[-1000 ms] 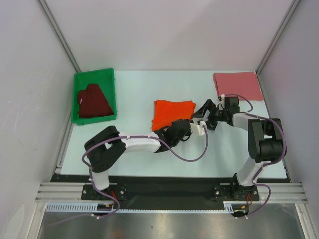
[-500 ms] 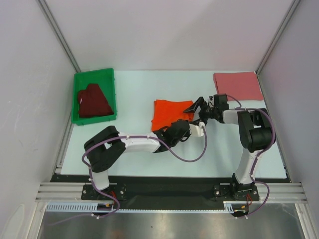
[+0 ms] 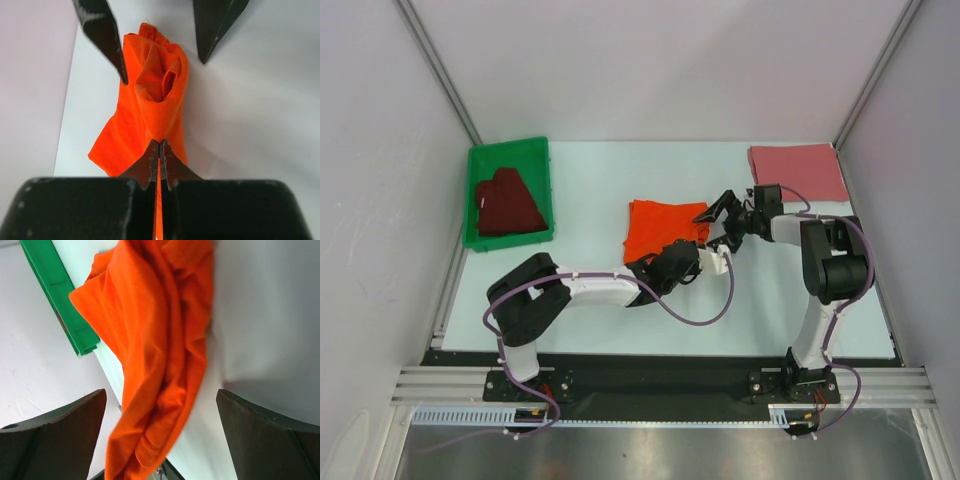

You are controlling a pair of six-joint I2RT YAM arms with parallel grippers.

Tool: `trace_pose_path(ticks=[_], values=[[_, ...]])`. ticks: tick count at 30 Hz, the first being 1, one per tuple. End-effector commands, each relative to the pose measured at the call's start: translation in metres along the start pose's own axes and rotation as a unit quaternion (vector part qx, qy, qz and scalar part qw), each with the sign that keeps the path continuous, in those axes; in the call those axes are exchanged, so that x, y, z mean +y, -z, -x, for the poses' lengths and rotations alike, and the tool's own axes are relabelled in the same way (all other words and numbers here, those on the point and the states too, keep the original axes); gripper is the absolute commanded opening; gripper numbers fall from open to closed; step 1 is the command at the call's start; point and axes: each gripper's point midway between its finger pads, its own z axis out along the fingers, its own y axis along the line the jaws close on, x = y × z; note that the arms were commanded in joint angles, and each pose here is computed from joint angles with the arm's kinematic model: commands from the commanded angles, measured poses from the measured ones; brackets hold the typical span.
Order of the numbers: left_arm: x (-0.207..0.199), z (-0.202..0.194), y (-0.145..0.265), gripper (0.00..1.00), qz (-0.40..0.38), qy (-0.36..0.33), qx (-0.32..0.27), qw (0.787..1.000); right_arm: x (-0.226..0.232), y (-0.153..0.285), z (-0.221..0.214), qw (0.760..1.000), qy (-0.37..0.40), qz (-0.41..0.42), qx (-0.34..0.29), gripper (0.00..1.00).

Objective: Fold and stack the t-shirts
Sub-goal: Neatly place the folded tshirt to the corner

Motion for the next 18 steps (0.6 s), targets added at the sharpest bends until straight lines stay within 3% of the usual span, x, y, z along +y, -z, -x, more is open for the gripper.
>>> trace_pose_path(ticks=[1, 8, 14, 18], values=[[0.024, 0.023, 0.01, 0.0, 0.022, 0.026, -0.041, 0.999, 0.013, -0.013, -0.006, 0.999, 0.036, -0.004, 0.009, 1.0], [0.023, 0.024, 0.013, 0.0, 0.018, 0.039, -0.042, 0.998, 0.011, -0.026, -0.014, 0.999, 0.034, -0.036, -0.007, 0.96], [0.023, 0.027, 0.015, 0.0, 0.015, 0.052, -0.05, 0.997, 0.008, -0.037, -0.006, 0.997, 0.048, -0.048, -0.034, 0.72], [0.021, 0.026, 0.014, 0.0, 0.011, 0.058, -0.048, 0.997, 0.01, -0.048, 0.0, 0.997, 0.054, -0.041, -0.038, 0.42]])
